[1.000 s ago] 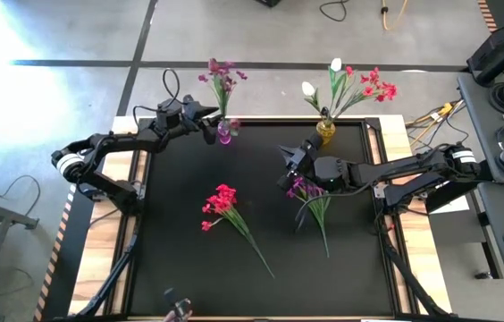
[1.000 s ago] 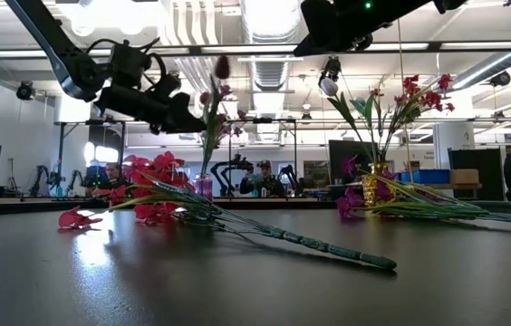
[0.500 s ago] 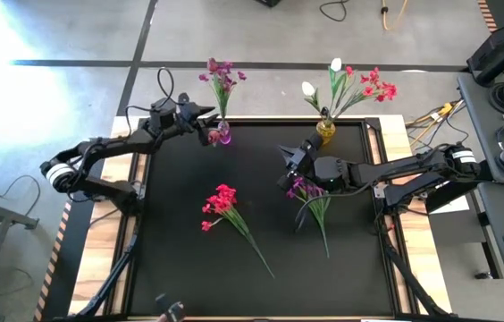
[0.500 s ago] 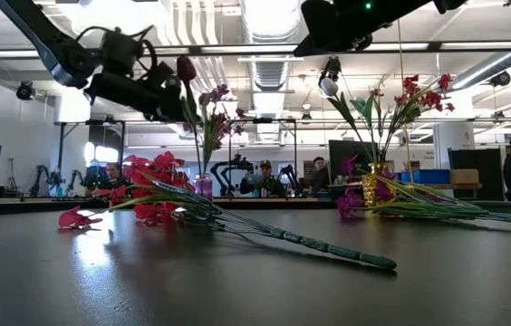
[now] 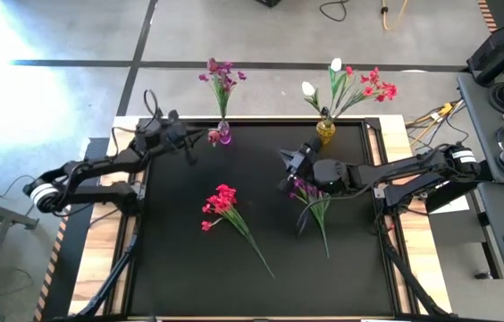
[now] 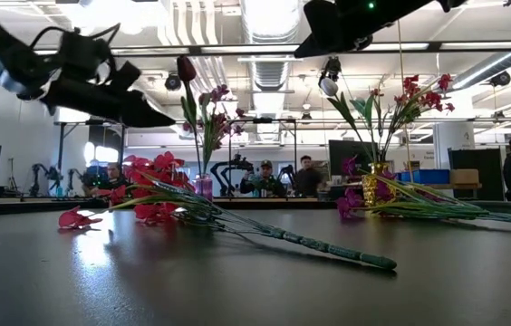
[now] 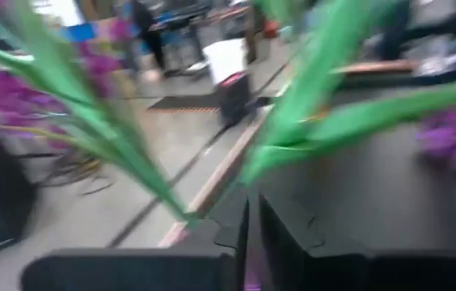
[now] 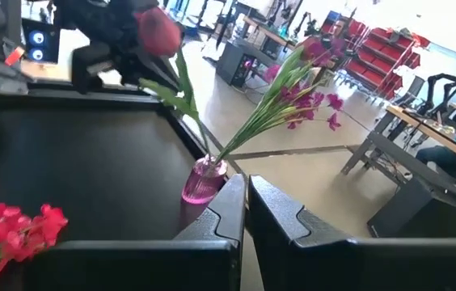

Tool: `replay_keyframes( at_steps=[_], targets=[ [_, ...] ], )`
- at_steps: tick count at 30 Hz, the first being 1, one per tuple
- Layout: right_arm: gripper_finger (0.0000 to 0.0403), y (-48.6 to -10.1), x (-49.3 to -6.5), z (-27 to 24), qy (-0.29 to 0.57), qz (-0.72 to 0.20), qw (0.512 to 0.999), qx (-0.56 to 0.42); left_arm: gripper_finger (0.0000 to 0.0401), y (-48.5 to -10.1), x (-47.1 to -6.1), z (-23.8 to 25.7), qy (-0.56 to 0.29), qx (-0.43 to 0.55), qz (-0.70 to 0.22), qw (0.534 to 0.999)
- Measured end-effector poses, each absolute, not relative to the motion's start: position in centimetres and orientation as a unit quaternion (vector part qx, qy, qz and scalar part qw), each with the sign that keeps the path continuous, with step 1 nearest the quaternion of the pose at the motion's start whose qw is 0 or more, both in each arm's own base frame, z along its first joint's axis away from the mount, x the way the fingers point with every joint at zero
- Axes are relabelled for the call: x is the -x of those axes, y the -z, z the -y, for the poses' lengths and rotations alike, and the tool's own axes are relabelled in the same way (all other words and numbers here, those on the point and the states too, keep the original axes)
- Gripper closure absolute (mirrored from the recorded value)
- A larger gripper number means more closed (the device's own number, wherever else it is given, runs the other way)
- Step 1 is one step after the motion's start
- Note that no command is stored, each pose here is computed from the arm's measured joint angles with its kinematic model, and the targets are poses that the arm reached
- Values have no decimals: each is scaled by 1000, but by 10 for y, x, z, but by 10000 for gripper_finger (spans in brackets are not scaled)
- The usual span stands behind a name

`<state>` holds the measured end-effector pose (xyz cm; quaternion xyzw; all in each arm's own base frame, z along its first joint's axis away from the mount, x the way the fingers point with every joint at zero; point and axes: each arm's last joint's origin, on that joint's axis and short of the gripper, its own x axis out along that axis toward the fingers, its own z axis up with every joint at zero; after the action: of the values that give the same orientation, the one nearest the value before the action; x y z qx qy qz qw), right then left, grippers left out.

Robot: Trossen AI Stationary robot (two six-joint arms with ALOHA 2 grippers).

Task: Sort flowers into vase by color
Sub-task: Put the bouquet of purple flowers into the purple vase

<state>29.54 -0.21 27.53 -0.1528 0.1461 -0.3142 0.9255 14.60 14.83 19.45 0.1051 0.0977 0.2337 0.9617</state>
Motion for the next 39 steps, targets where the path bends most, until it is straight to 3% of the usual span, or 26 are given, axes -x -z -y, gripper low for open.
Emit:
replay_keyframes(
  at_steps=[4,11,17,24,30,39],
  targets=[
    [390,-270,-294,1,312,-166,925,141,396,-185,-143,-139,-183,-54,-67,979],
    [380,-244,-279,-11,316,-258,912,34,349,-180,-143,-138,-178,-40,-75,980],
    [304,-233,-250,-42,325,-399,851,-108,343,-183,-142,-137,-180,-31,-67,981],
    [214,-213,-230,-75,332,-511,742,-279,356,-182,-142,-137,-183,-19,-66,981],
    [186,-190,-235,-72,387,-531,690,-302,358,-181,-142,-137,-183,-14,-72,980],
    [184,-161,-248,-59,405,-587,634,-301,359,-181,-142,-137,-183,-13,-74,980]
  ],
)
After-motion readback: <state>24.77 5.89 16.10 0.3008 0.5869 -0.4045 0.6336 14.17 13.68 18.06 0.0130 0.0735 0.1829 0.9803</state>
